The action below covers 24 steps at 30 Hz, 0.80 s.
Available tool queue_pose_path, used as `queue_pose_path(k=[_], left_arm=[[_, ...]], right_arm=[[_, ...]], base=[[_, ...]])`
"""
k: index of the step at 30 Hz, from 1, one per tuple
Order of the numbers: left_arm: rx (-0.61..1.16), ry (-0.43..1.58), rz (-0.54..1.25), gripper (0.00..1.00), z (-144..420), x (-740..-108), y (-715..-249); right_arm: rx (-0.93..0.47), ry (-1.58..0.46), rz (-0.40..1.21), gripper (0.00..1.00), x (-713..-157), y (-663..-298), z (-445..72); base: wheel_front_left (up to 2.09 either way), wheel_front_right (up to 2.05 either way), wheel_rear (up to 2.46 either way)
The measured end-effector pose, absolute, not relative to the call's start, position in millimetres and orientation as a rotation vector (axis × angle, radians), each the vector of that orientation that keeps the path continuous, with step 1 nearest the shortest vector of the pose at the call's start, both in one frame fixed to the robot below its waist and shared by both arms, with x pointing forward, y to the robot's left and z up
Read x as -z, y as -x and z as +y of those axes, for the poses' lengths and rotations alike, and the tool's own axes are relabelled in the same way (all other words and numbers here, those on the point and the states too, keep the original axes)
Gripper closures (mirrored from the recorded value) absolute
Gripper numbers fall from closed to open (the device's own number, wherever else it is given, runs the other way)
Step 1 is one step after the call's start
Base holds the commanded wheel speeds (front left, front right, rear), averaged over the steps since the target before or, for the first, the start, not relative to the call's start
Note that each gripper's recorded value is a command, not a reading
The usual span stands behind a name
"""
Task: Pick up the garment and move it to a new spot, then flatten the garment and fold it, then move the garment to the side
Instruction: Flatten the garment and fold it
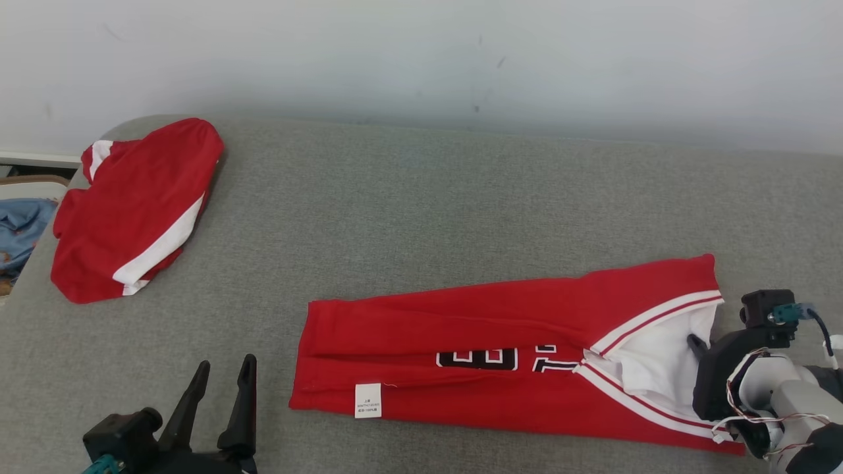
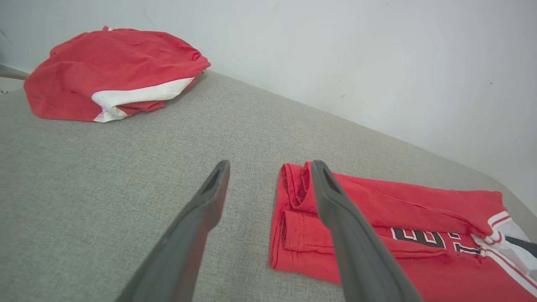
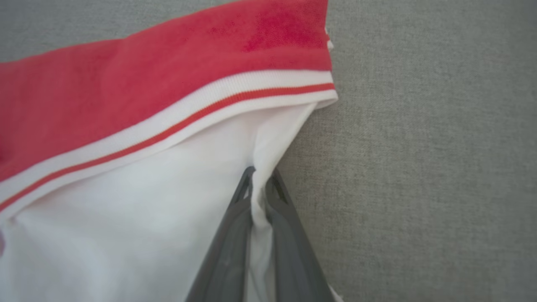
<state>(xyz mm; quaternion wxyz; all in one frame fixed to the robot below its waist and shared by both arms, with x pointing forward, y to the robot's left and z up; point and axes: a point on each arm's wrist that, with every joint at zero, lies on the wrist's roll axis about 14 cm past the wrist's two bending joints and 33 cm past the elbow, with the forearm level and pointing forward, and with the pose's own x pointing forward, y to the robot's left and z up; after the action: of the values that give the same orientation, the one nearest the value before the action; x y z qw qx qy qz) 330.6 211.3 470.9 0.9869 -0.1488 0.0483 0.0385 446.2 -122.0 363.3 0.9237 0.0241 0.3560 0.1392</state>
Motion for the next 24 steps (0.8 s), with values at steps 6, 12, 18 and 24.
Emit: queue_pose_path(k=[6,12,18,24], left_arm=[[-0.061,0.288,0.104,0.00,207.1,-468.6,-335.1],[-0.029,0.289,0.108,0.00,197.0,-467.9,-343.2],[0.006,0.290,0.116,0.00,184.9,-466.1,-350.2],[0.031,0.291,0.112,0.00,176.0,-467.7,-351.3]], right_arm=[[-0.204,-0.047,0.709,1.00,-368.2,-451.9,-155.8],[-0.087,-0.021,0.679,1.00,-377.5,-456.1,-211.3],[-0.083,-0.120,0.607,1.00,-388.8,-459.3,-206.9],[-0.198,-0.220,0.488,1.00,-416.9,-465.1,-160.3]], base=[[0.00,0.00,0.00],[0.00,0.00,0.00],[0.00,0.00,0.00],[0.00,0.00,0.00]])
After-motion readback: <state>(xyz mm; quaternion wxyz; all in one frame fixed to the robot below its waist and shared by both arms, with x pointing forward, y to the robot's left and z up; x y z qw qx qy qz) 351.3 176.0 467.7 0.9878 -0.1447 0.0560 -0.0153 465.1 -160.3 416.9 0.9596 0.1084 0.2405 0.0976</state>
